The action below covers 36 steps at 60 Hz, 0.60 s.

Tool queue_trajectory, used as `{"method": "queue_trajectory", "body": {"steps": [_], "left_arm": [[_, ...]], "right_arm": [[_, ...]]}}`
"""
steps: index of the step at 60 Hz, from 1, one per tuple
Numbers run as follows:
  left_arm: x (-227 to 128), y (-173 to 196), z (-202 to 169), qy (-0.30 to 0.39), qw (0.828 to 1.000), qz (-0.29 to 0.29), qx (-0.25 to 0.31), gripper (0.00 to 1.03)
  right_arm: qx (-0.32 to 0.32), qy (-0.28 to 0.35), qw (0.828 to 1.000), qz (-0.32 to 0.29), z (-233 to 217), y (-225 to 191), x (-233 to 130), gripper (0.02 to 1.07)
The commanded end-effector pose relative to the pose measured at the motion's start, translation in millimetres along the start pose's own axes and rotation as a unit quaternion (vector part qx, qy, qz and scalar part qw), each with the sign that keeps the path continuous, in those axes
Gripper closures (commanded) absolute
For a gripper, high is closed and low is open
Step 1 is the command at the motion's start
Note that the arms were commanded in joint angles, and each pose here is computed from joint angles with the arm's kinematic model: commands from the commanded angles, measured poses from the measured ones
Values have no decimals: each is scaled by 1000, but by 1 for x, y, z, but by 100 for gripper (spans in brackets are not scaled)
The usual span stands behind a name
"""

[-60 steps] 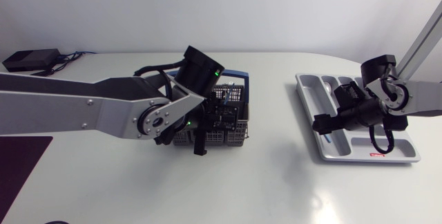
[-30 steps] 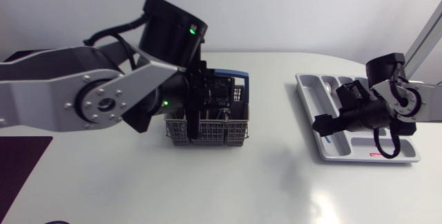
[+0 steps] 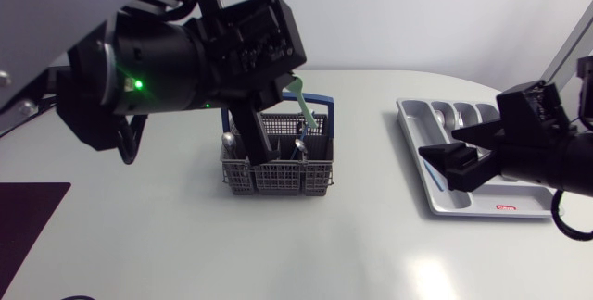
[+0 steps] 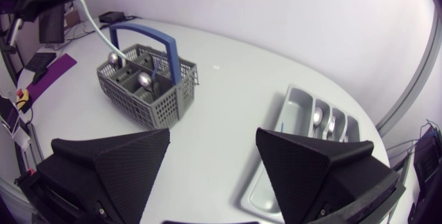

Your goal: Unload the cutlery basket into the drawer organizer.

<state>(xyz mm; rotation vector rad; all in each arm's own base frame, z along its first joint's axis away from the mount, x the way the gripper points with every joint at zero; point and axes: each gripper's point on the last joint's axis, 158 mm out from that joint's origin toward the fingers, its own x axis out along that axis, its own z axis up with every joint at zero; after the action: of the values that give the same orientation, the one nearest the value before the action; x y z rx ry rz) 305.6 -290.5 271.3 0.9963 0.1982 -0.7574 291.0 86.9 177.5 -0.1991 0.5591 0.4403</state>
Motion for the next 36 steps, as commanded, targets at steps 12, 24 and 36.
{"method": "queue_trajectory", "body": {"steps": [12,24,36], "left_arm": [[19,-34,14,16,981,-82,-174,100],[41,-64,23,52,953,-163,-250,100],[61,-80,33,89,912,-240,-319,100]], "right_arm": [[-61,-50,995,54,-1,53,-26,17],[-103,-50,991,69,8,79,-26,17],[-122,-33,990,70,17,92,-9,18]]}}
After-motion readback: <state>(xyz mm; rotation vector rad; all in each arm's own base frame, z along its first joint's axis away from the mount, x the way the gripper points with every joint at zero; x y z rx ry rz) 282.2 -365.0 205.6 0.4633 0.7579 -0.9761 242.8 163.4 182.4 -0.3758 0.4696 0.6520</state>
